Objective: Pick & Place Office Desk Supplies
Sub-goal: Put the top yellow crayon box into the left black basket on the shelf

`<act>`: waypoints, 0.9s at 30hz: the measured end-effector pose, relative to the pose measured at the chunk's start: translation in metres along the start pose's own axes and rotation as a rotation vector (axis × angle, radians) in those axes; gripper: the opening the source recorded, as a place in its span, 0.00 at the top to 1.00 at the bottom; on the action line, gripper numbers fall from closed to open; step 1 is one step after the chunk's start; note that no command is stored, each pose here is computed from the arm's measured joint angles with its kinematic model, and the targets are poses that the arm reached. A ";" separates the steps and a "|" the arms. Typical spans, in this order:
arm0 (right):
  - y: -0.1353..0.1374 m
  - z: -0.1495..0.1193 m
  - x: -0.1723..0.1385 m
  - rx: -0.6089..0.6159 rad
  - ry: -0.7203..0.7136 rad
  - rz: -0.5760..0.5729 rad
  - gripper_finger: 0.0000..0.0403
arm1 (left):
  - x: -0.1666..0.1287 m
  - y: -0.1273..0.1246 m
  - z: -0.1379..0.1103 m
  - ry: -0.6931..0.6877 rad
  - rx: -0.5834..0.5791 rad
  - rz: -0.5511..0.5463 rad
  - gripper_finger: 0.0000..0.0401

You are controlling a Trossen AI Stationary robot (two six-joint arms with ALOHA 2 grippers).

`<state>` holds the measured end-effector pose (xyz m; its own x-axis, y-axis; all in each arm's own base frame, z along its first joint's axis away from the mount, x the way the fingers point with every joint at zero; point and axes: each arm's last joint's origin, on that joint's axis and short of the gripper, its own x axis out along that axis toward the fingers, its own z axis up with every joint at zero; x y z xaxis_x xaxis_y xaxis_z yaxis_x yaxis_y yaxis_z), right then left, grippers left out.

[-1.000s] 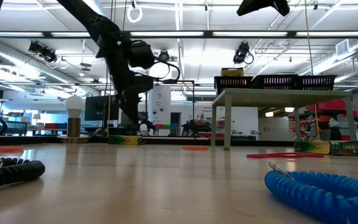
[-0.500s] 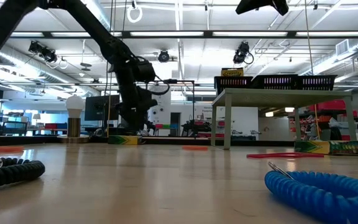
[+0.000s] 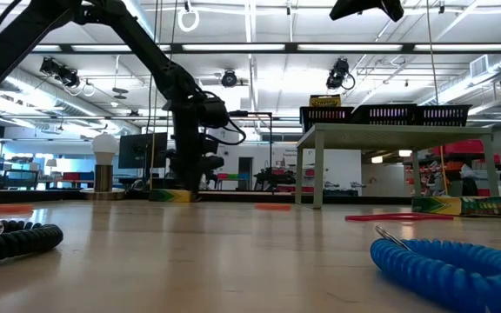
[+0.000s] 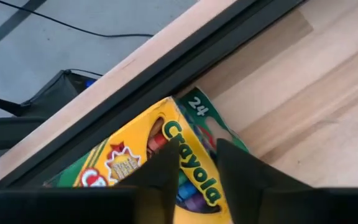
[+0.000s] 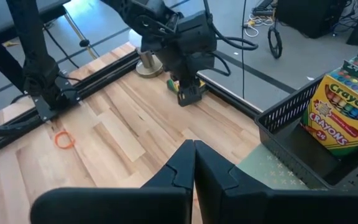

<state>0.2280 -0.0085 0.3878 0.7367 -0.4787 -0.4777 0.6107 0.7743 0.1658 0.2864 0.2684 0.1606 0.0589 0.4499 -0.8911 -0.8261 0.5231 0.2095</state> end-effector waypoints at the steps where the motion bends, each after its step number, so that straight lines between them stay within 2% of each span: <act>1: 0.000 0.000 0.000 -0.003 0.000 0.000 0.97 | 0.000 0.000 -0.001 0.006 0.003 -0.005 0.77; 7: 0.000 0.000 0.000 -0.012 -0.001 0.000 0.97 | -0.008 -0.016 -0.009 0.057 0.090 -0.072 0.98; 12: 0.000 0.000 0.000 -0.021 -0.001 0.000 0.97 | -0.030 -0.038 -0.021 0.098 0.227 -0.130 0.99; 19: 0.000 0.000 0.000 -0.028 0.000 0.000 0.97 | -0.077 -0.054 -0.040 0.136 0.325 -0.197 0.99; 22: 0.000 0.000 0.000 -0.034 0.000 0.000 0.97 | -0.101 -0.060 -0.046 0.111 0.336 -0.242 0.99; 27: 0.001 -0.001 0.000 -0.038 0.005 0.001 0.97 | -0.143 -0.066 -0.053 0.043 0.293 -0.408 0.99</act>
<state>0.2278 -0.0074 0.3874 0.7360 -0.4757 -0.4816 0.5983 0.7900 0.1339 0.3024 0.1314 0.2526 0.3162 0.1395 -0.9384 -0.5484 0.8340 -0.0608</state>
